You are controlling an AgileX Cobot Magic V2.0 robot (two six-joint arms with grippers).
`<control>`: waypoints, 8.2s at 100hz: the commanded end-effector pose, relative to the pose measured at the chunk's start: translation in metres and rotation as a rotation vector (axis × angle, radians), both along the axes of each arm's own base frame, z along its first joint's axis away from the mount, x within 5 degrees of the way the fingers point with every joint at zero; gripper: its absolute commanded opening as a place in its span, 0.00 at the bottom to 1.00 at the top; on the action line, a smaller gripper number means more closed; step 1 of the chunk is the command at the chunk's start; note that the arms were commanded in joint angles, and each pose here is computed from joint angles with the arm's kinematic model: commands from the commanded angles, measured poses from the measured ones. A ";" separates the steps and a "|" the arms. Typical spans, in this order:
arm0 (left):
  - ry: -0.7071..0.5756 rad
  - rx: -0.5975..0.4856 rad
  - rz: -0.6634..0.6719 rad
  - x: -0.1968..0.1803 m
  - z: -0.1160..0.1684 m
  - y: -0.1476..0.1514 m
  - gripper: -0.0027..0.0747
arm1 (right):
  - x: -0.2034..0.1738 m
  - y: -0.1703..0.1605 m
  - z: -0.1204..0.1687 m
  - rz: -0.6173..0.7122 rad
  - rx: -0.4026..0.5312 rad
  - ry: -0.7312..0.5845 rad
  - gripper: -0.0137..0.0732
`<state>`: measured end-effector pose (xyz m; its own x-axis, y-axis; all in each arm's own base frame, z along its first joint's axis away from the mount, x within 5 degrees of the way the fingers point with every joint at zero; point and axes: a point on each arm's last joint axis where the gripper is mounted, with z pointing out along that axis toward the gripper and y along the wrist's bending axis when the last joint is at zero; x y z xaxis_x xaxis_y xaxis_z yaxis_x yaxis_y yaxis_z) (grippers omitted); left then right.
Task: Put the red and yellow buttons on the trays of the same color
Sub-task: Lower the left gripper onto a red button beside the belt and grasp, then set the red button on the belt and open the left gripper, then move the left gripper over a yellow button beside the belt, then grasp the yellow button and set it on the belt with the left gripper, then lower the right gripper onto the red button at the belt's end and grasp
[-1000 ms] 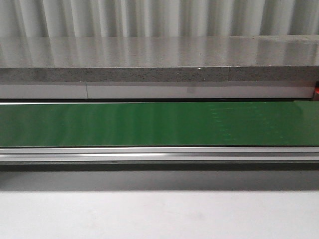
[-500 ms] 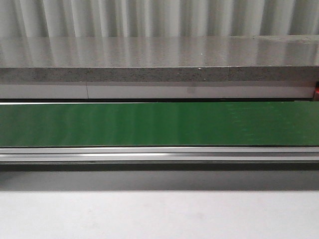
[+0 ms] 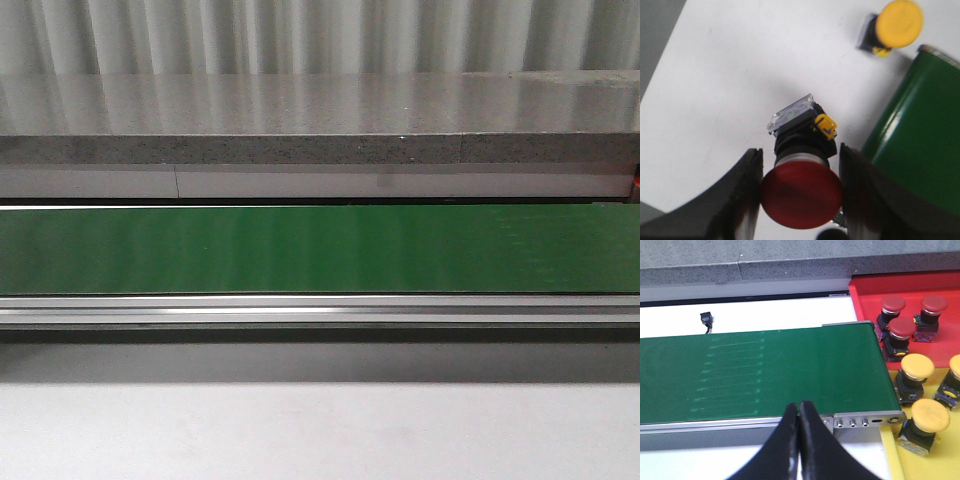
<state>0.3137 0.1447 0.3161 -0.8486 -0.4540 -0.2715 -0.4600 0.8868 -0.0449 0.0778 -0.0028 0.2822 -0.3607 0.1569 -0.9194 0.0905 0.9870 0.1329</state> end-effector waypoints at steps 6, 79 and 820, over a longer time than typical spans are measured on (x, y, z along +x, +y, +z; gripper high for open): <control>-0.087 0.038 -0.091 0.002 0.044 -0.031 0.19 | 0.002 -0.001 0.014 -0.001 -0.016 -0.087 0.08; 0.014 -0.004 -0.322 0.043 0.006 -0.101 0.19 | 0.002 -0.001 0.014 -0.001 -0.016 -0.087 0.08; -0.777 0.064 -0.748 -0.181 -0.005 -0.183 0.01 | 0.233 0.121 0.059 0.497 -0.197 0.710 0.75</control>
